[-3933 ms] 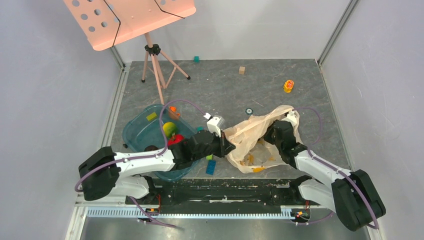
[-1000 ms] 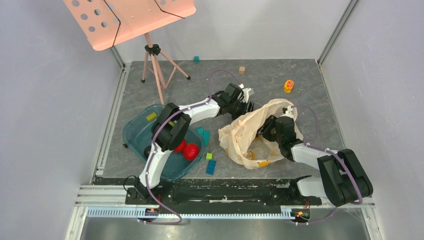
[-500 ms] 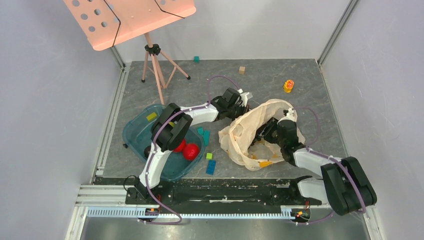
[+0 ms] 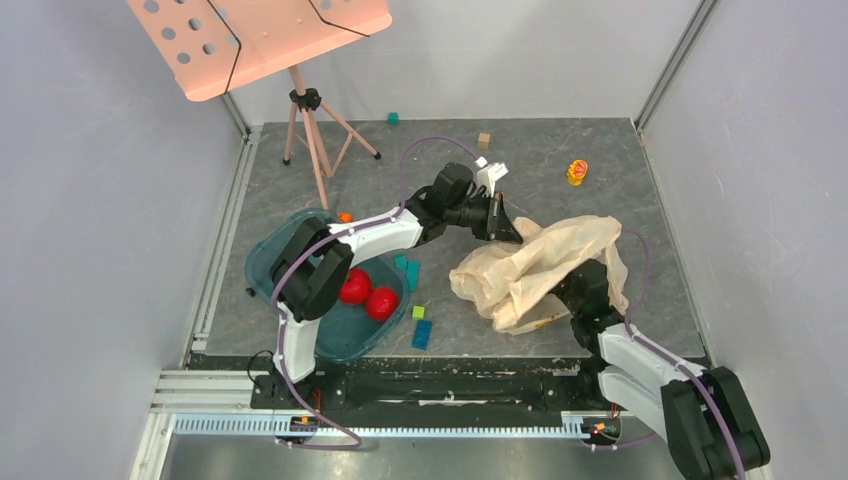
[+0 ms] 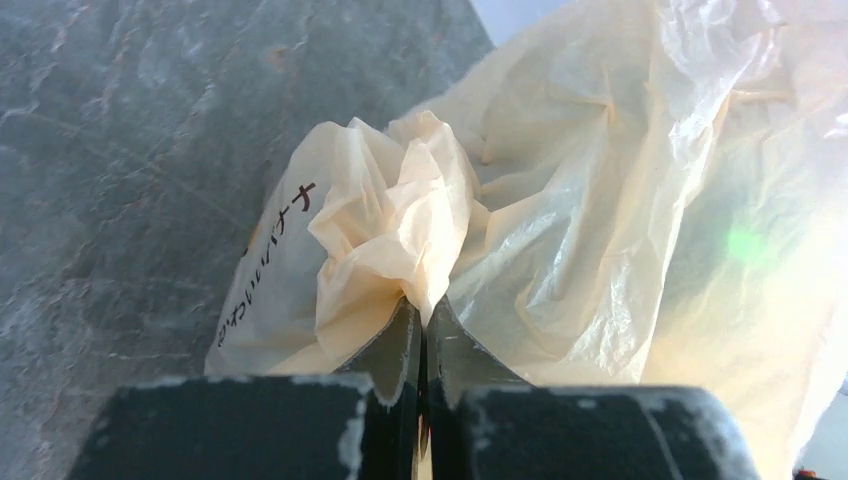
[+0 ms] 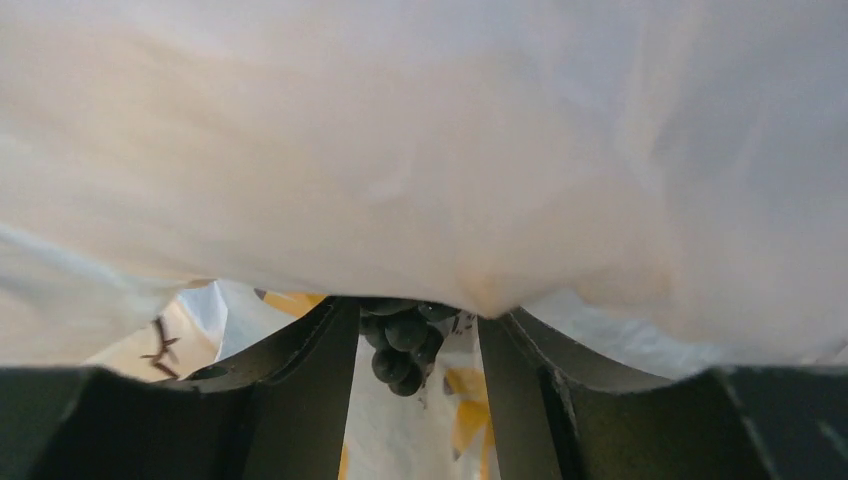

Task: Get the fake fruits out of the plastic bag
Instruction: Adjust the plastic bag at the center of the board.

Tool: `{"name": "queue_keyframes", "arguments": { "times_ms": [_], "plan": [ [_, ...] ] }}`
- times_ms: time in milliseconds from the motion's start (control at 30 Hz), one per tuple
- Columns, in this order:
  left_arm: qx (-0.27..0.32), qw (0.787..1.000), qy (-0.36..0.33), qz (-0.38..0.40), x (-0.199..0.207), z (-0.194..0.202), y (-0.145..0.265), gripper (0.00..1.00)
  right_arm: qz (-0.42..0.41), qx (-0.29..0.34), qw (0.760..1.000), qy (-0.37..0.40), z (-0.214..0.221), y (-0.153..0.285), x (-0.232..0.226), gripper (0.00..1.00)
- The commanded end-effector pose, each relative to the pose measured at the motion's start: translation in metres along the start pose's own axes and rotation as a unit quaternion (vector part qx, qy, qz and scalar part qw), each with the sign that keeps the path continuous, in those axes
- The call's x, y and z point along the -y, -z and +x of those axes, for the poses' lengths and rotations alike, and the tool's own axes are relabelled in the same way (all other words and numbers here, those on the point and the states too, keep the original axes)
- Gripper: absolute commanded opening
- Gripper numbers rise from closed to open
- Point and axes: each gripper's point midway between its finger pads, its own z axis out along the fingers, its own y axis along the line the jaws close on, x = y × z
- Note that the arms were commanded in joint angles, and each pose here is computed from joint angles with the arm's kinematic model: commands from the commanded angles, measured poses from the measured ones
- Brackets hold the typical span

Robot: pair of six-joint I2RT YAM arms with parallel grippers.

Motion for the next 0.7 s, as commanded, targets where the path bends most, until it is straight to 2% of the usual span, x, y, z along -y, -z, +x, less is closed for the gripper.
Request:
{"name": "queue_keyframes", "arguments": {
  "times_ms": [0,267,400,533,667],
  "plan": [
    [0.012,0.998,0.001,0.059,0.04,-0.011,0.008,0.02,-0.023,0.03,0.999,0.0,-0.012,0.003,-0.009,0.49],
    [-0.006,0.996,0.005,0.088,0.057,-0.009,0.012,0.02,-0.04,0.048,0.997,0.034,-0.025,0.008,-0.02,0.53],
    [-0.038,0.998,-0.021,0.039,0.052,-0.006,0.018,0.05,-0.011,0.069,0.995,0.072,-0.046,0.015,-0.022,0.58],
    [-0.093,0.994,-0.051,-0.026,0.04,0.012,0.021,0.09,0.011,0.098,0.991,0.095,-0.067,0.025,-0.024,0.65],
    [-0.126,0.99,-0.063,-0.023,0.043,0.027,0.019,0.18,0.015,0.105,0.989,0.104,-0.072,0.03,-0.025,0.7]
  ]
}}
